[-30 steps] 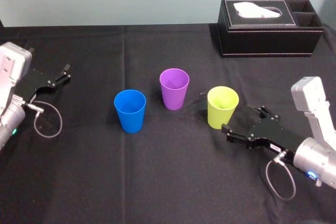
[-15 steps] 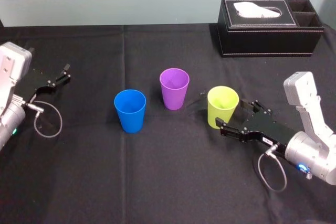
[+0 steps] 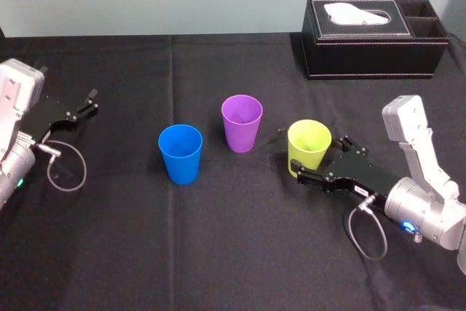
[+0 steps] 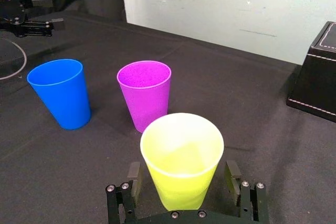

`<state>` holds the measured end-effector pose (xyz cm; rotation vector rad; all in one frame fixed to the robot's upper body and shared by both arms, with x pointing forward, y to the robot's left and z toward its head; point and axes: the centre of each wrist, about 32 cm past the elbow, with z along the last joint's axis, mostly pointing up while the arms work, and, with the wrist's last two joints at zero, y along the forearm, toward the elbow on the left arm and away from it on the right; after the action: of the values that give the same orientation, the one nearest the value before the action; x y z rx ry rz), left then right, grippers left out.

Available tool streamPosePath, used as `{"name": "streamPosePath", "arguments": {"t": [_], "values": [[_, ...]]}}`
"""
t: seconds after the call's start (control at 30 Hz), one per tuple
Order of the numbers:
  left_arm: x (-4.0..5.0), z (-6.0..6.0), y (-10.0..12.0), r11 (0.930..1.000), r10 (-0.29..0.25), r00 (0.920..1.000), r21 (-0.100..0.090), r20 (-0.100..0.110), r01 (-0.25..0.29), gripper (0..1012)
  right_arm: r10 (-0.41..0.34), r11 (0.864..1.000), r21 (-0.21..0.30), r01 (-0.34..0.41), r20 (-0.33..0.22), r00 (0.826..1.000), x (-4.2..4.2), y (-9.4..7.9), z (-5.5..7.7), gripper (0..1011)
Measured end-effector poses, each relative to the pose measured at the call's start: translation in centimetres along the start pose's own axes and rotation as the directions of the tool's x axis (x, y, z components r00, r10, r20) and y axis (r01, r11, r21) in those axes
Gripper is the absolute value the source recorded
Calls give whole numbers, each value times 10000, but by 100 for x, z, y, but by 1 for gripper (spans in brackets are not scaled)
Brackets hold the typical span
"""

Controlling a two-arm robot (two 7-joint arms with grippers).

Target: Stack the three plastic cups sequentially using one hand.

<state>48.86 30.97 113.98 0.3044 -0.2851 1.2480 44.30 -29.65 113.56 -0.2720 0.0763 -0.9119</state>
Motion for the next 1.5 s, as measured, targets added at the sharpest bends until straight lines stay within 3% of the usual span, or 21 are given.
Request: {"name": "streamPosePath", "arguments": {"t": [0.93,1.23,1.4,1.5], "values": [[0,0,0,10000,-1,10000,0,0,1,1010,62,9999,135,-60,-159,9999,5,192,-14,1004],[0,0,0,10000,-1,10000,1,0,1,1010,56,9999,135,-54,-157,9999,5,183,-15,1004],[0,0,0,10000,0,10000,0,1,0,1010,51,9999,141,-49,-160,9999,6,179,-14,948],[0,0,0,10000,0,10000,0,0,0,1010,50,9999,145,-47,-168,9998,6,177,-14,840]]}}
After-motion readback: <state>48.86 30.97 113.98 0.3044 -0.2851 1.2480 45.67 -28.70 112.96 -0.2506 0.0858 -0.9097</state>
